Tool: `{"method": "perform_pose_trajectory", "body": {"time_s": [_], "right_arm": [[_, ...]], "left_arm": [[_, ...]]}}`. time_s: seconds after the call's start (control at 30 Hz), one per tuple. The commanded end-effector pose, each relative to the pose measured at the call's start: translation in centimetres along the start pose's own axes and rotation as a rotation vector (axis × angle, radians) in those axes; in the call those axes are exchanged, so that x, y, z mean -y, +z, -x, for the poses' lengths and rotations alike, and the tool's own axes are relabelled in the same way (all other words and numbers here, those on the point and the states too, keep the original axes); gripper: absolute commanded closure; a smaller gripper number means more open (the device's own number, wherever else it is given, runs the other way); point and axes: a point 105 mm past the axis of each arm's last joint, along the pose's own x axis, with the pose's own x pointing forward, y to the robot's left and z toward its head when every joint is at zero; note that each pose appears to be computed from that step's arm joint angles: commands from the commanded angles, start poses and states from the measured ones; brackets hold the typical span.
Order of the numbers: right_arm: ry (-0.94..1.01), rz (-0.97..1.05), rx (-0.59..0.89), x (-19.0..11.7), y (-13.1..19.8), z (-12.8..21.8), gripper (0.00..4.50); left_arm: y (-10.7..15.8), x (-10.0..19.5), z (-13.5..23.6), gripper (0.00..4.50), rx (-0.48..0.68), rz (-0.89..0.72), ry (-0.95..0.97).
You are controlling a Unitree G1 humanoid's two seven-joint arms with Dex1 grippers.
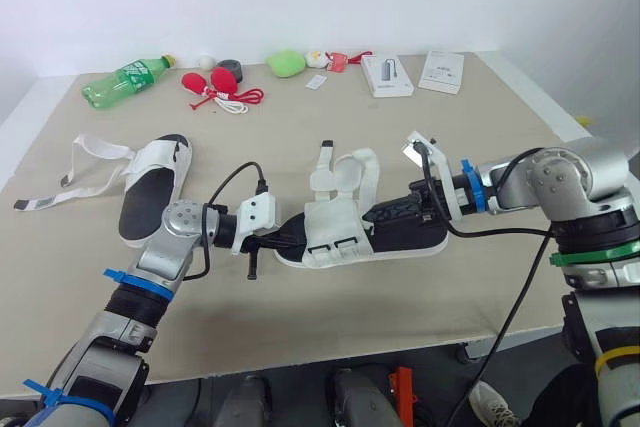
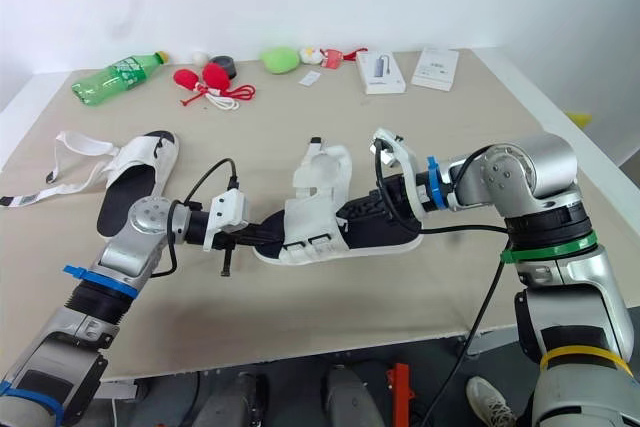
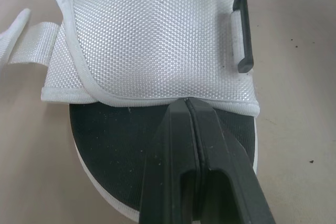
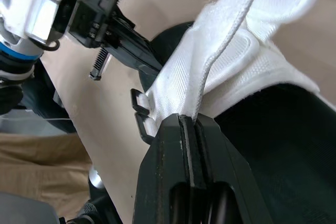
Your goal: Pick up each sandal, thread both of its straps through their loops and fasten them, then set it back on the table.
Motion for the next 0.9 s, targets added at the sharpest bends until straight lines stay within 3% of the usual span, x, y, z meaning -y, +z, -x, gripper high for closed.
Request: {"method": "perform_pose_trajectory", "body": {"time_s": [0.03,0.3,0.6,0.9], "right_arm": [[0.027,0.058,0.034,-1.1,1.5,0.7,4.4],[0.067,0.108,0.067,-2.9,2.4,1.7,4.4],[0.196,0.071,0.066,-5.2,2.6,0.5,4.4],[0.178,-0.01,-0.022,-3.9,0.3,-1.1,4.4]], "left_arm": [[0.0,0.2,-0.1,4.5,-0.012,-0.001,0.009],[-0.1,0.5,0.0,4.5,-0.023,0.011,0.012],[0.0,0.5,-0.2,4.5,-0.029,-0.007,-0.002],[0.0,0.5,-0.3,4.5,-0.024,-0.004,-0.001]]}}
